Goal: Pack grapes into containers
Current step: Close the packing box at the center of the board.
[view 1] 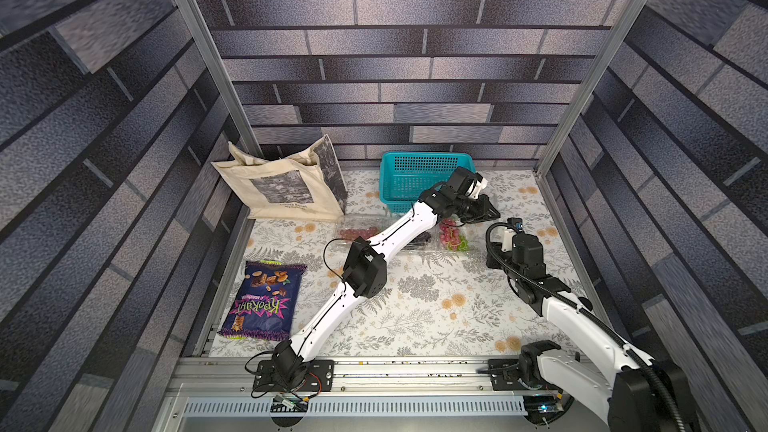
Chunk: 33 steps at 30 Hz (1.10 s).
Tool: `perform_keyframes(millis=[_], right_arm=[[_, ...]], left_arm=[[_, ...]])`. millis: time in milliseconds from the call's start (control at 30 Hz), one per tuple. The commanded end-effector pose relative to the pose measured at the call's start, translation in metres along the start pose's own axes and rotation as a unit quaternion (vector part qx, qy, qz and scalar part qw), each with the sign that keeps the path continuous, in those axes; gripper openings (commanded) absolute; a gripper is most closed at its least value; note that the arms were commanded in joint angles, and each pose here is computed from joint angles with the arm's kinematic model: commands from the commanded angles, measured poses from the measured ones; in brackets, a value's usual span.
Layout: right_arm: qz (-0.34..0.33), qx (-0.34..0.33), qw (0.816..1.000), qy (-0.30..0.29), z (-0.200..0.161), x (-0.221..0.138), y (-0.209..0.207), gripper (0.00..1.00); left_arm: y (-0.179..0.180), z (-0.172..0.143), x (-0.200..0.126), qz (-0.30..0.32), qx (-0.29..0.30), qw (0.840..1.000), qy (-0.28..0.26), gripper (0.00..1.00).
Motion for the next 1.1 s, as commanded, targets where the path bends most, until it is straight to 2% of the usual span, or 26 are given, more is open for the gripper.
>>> perform_keyframes(millis=[0,300,433,700,833,1067], right_arm=[[-0.021,0.000,1.000,-0.022,0.010,-0.009,0.000,0.45],[-0.090,0.018,0.993,-0.080,0.021,-0.029,-0.012,0.81],[-0.135,0.034,0.985,-0.098,0.029,-0.035,-0.021,0.90],[-0.167,0.100,0.972,-0.129,0.060,-0.052,-0.044,1.00],[-0.185,0.113,0.969,-0.117,0.074,-0.047,-0.051,1.00],[-0.180,0.113,0.972,-0.102,0.089,-0.033,-0.050,1.00]], left_arm=[[-0.012,0.008,-0.018,-0.001,0.018,1.000,-0.004,0.18],[-0.021,0.005,-0.014,-0.010,0.016,1.000,-0.004,0.18],[-0.024,0.005,-0.011,-0.017,0.007,1.000,-0.007,0.18],[-0.034,0.007,-0.004,-0.030,0.000,0.999,-0.028,0.18],[-0.042,0.005,0.001,-0.034,0.000,0.999,-0.031,0.18],[-0.056,-0.005,0.016,-0.047,-0.004,0.998,-0.034,0.18]])
Point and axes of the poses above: each gripper's point midway between its finger pads, its own x axis out along the fingers, its own y axis along the line the jaws close on, z = x × y, the point moved 9 cm from there along -x, back along the fingers, and after that the axes turned 9 degrees about x, right-handed, at the moved point
